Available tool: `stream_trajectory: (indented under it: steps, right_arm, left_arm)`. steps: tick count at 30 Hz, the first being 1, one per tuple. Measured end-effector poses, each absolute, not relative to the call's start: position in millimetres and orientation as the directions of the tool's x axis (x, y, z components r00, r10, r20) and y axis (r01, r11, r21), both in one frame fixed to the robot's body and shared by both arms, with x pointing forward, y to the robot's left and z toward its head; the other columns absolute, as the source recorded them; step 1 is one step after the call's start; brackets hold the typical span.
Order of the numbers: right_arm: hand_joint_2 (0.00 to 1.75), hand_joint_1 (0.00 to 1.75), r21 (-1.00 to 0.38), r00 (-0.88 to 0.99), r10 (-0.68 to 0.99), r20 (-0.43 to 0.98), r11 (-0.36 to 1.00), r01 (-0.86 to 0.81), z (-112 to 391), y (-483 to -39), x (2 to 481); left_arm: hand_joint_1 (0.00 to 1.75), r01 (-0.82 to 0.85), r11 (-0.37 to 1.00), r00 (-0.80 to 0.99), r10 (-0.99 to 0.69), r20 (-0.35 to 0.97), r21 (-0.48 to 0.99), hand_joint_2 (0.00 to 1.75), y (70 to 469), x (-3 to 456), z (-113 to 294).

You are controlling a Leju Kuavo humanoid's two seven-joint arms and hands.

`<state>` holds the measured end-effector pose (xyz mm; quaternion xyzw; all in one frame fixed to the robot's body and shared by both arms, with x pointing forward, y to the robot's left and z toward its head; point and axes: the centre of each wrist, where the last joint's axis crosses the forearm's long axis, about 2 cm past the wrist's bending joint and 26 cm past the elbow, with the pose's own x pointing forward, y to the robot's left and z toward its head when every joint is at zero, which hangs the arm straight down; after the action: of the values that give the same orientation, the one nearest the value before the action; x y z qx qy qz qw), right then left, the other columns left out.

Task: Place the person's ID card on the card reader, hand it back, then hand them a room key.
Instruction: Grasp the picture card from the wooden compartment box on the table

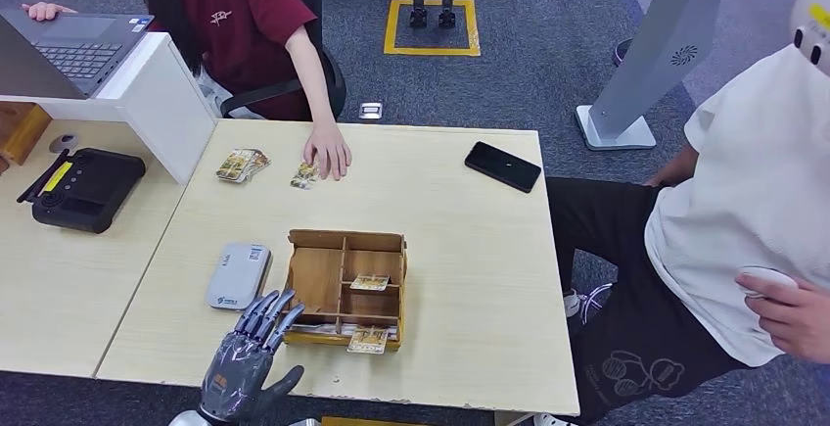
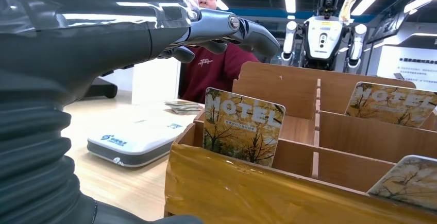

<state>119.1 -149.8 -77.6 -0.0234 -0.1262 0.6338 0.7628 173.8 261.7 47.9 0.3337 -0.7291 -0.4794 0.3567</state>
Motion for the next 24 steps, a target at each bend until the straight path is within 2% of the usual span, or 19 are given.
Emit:
stream_trajectory:
  steps: [24]
  right_arm:
    - [1.75, 0.0, -0.133, 0.512, 0.844, 0.16, 0.533, -0.836, -83.8, -168.0, 113.6]
  left_arm:
    - [0.0, -0.121, 0.379, -0.516, -0.814, 0.268, 0.918, 1.75, 242.4, 168.3, 47.0]
